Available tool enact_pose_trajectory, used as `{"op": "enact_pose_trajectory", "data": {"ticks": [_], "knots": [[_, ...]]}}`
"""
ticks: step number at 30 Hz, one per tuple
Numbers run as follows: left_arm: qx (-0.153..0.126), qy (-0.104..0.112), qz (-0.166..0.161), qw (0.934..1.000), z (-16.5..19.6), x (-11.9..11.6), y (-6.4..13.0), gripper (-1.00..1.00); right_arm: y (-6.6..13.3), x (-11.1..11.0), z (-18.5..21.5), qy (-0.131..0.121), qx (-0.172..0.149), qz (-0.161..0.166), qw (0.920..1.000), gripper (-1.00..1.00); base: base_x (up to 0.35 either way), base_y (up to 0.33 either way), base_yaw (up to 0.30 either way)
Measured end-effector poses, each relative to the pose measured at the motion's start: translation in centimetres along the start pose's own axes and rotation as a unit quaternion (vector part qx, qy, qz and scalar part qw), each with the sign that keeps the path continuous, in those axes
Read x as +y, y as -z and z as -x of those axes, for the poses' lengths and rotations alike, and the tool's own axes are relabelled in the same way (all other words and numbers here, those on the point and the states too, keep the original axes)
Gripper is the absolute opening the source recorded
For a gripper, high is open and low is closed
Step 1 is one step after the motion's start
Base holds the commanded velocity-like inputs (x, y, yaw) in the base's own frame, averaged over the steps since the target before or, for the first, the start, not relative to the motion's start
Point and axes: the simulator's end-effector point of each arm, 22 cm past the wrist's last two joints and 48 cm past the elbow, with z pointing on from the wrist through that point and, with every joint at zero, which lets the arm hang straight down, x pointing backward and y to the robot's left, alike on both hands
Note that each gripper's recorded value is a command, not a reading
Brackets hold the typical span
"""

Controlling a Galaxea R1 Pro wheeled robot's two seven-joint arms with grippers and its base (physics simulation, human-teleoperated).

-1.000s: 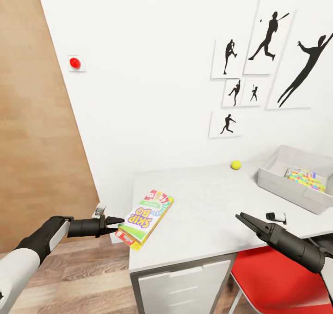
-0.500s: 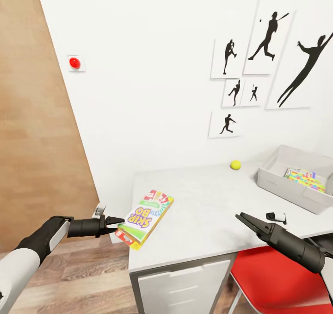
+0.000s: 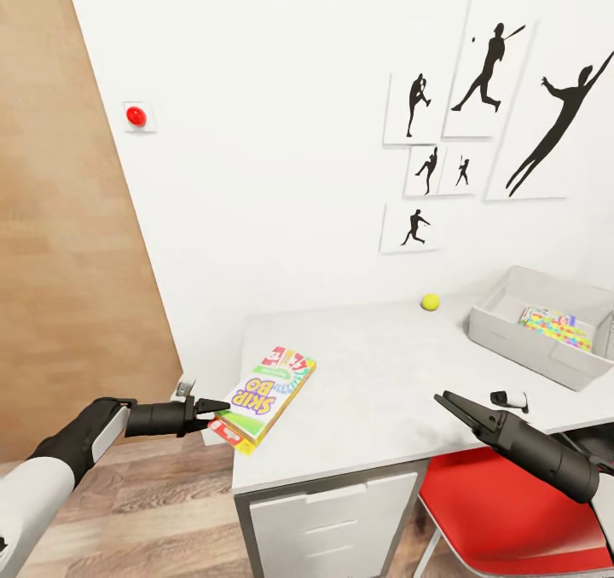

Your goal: Put all the toys in the child's room - the three board games (two on the bed and one on the table), the two jigsaw puzzles on the table, and the tennis ball on the table - inside the toy box on the table in the child's room.

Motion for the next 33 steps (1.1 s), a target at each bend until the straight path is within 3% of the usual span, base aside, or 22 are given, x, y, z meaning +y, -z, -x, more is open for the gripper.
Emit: {"op": "enact_pose_trajectory", "data": {"ticks": [28,29,33], "knots": [[0.000,0.000,-0.001,1.0000,0.01,-0.03,-0.01,1.00,0.00,0.00,-0.01,0.000,0.000,0.000,1.0000,1.00,0.015,-0.022,0.000],[0.000,0.000,-0.001,1.0000,0.01,-0.03,0.00,-1.00,0.00,0.00,-0.01,0.000,0.000,0.000,1.0000,1.00,0.000,0.000,0.000],[-0.002,0.005,-0.005,1.0000,0.13,-0.24,0.01,-1.00,0.01,0.00,-0.01,0.000,0.000,0.000,1.0000,1.00,0.000,0.000,0.000]]}}
